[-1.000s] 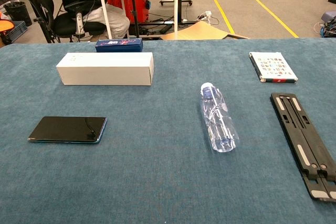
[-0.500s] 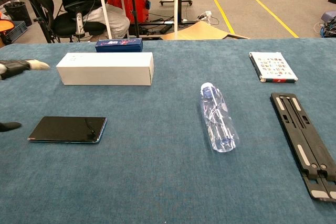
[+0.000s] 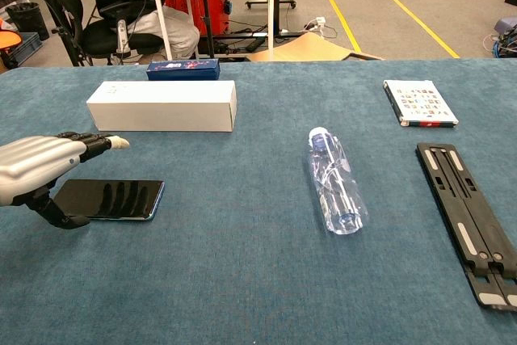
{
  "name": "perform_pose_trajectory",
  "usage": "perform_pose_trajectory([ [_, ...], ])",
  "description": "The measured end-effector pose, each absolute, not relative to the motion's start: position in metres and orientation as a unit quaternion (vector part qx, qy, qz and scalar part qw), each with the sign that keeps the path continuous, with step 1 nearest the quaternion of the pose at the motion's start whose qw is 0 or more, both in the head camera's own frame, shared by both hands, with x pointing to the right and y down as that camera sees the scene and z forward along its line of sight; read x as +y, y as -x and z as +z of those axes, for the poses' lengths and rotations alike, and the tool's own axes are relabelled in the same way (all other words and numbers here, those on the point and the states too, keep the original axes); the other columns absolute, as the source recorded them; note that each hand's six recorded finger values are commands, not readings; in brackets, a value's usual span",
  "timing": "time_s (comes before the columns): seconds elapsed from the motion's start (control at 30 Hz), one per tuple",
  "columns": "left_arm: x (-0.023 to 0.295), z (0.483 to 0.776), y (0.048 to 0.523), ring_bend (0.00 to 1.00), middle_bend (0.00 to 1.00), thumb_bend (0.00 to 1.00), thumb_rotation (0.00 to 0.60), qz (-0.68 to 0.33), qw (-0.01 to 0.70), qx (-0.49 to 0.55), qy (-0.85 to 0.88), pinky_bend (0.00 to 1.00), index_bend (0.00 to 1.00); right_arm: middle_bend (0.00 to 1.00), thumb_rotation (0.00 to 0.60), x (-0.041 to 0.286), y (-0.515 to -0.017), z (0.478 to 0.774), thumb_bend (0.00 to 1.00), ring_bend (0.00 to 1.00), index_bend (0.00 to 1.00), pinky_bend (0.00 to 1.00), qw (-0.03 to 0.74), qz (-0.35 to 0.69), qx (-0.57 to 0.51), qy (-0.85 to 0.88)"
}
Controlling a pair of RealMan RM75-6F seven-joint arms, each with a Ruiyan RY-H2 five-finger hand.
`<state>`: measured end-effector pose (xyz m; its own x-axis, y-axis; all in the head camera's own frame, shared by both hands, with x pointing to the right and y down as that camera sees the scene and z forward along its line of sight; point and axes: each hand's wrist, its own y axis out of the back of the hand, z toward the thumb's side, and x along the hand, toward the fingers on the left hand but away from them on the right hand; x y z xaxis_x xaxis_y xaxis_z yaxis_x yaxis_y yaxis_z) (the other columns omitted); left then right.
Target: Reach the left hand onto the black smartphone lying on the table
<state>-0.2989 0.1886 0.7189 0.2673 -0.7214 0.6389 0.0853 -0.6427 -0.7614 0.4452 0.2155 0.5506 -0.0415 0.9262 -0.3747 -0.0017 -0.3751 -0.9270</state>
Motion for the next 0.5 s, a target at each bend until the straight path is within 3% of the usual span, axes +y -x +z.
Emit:
perform_pose_trajectory([
  [0.37, 0.190, 0.734, 0.297, 0.00, 0.00, 0.28, 0.600, -0.571, 0.351, 0.218, 0.710, 0.01, 0.01, 0.00, 0.600, 0.214, -0.445, 0.553, 0.00, 0.00, 0.02, 0.00, 0.385, 0.599, -0.401, 0.577],
  [0.5, 0.190, 0.737, 0.295, 0.04, 0.00, 0.37, 0.600, -0.569, 0.352, 0.219, 0.710, 0.09, 0.15, 0.00, 0.600, 0.214, -0.445, 0.554, 0.00, 0.00, 0.02, 0.00, 0.382, 0.600, -0.400, 0.577],
])
